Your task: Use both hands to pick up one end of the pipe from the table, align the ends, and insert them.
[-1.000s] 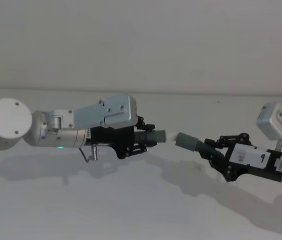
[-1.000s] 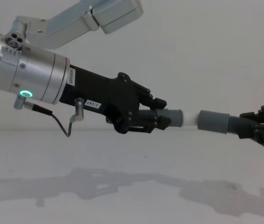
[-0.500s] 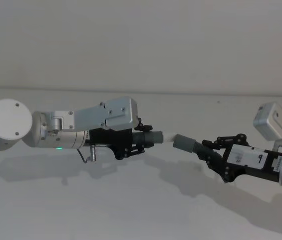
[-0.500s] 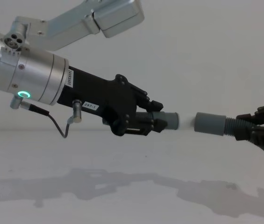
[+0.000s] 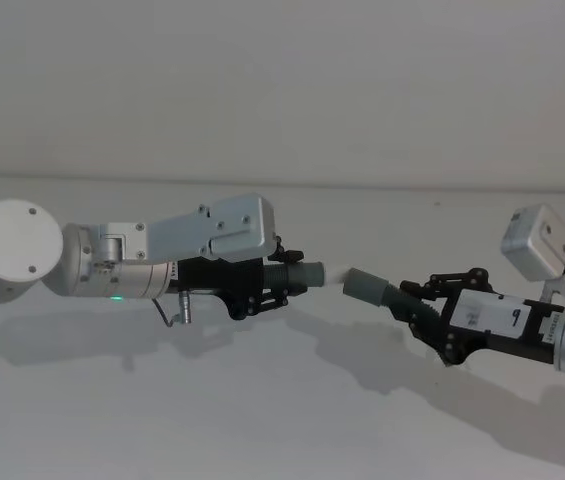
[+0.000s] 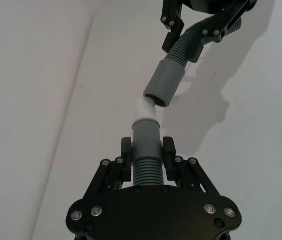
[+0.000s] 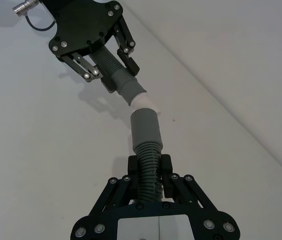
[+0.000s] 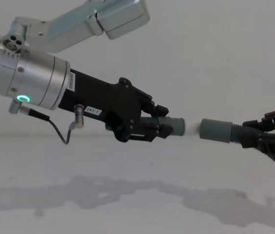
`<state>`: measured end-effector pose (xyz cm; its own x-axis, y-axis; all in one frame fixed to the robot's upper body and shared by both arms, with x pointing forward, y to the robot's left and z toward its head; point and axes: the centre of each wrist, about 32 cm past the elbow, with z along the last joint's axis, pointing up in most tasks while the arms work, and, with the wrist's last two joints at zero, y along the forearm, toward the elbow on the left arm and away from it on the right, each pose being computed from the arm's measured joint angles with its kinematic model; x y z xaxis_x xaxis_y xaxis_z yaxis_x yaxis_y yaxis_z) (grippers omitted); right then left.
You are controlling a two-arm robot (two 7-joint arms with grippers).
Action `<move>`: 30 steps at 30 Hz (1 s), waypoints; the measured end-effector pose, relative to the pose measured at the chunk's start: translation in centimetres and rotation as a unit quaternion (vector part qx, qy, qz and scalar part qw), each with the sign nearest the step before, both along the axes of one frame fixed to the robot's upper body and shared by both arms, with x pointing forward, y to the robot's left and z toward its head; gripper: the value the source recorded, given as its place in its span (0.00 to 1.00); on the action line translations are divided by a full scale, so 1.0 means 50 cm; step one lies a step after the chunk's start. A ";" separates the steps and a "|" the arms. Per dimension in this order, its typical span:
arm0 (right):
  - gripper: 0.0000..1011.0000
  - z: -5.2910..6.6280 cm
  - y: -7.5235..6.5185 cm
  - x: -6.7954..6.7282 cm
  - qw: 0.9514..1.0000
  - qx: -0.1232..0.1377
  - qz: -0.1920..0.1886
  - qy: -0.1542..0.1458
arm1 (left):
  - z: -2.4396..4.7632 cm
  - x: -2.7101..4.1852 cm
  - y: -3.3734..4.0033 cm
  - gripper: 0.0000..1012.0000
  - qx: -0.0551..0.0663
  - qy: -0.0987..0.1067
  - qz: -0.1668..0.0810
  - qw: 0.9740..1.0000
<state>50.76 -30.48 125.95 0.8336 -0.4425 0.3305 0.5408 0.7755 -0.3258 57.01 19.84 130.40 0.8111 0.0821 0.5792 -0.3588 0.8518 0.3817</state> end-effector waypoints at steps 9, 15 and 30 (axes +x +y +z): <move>0.26 -0.001 0.001 0.002 1.000 -0.003 0.000 0.002 | 0.000 -0.003 0.004 0.36 -0.007 -0.002 0.008 1.000; 0.26 -0.002 0.001 0.002 1.000 -0.005 0.000 0.003 | 0.002 -0.003 0.009 0.36 -0.009 -0.004 0.014 1.000; 0.26 -0.003 -0.001 0.004 1.000 -0.006 -0.002 0.001 | 0.006 -0.004 0.019 0.36 -0.007 -0.006 0.017 1.000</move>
